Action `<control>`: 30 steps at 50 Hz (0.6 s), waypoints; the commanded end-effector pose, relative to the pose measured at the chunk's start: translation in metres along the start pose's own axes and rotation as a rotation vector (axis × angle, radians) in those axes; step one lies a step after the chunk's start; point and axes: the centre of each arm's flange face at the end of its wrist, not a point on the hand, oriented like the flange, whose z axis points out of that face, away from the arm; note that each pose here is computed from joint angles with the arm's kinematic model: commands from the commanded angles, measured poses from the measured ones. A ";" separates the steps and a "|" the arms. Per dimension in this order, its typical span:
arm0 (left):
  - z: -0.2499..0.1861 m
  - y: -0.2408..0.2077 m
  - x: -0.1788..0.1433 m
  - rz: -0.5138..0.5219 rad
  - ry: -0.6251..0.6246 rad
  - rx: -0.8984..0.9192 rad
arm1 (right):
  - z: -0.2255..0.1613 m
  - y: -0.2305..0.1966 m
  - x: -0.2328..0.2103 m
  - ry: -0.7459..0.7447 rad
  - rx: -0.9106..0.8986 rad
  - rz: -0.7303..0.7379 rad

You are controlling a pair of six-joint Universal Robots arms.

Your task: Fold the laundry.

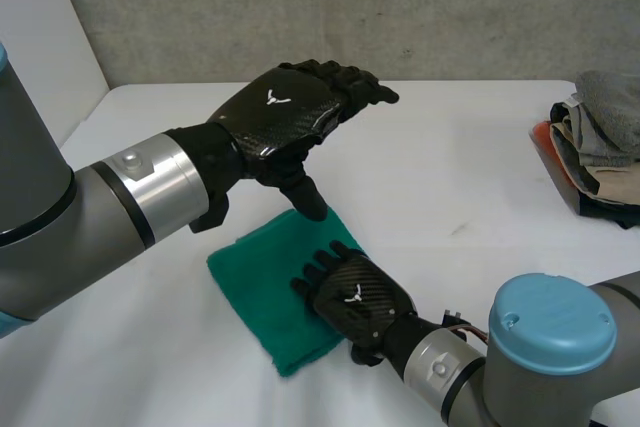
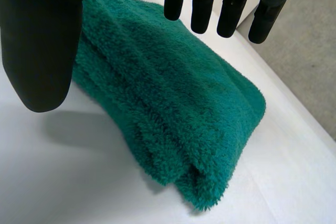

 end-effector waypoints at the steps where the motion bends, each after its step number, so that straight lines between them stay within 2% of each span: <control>1: 0.000 0.002 0.005 -0.006 0.014 -0.007 | 0.018 0.013 0.001 0.020 0.026 -0.016; 23: 0.001 0.006 0.010 -0.020 0.030 -0.017 | 0.057 0.013 0.018 0.092 0.124 -0.054; 30: 0.002 0.001 0.005 -0.007 0.016 0.003 | 0.069 -0.013 0.043 0.182 0.197 -0.054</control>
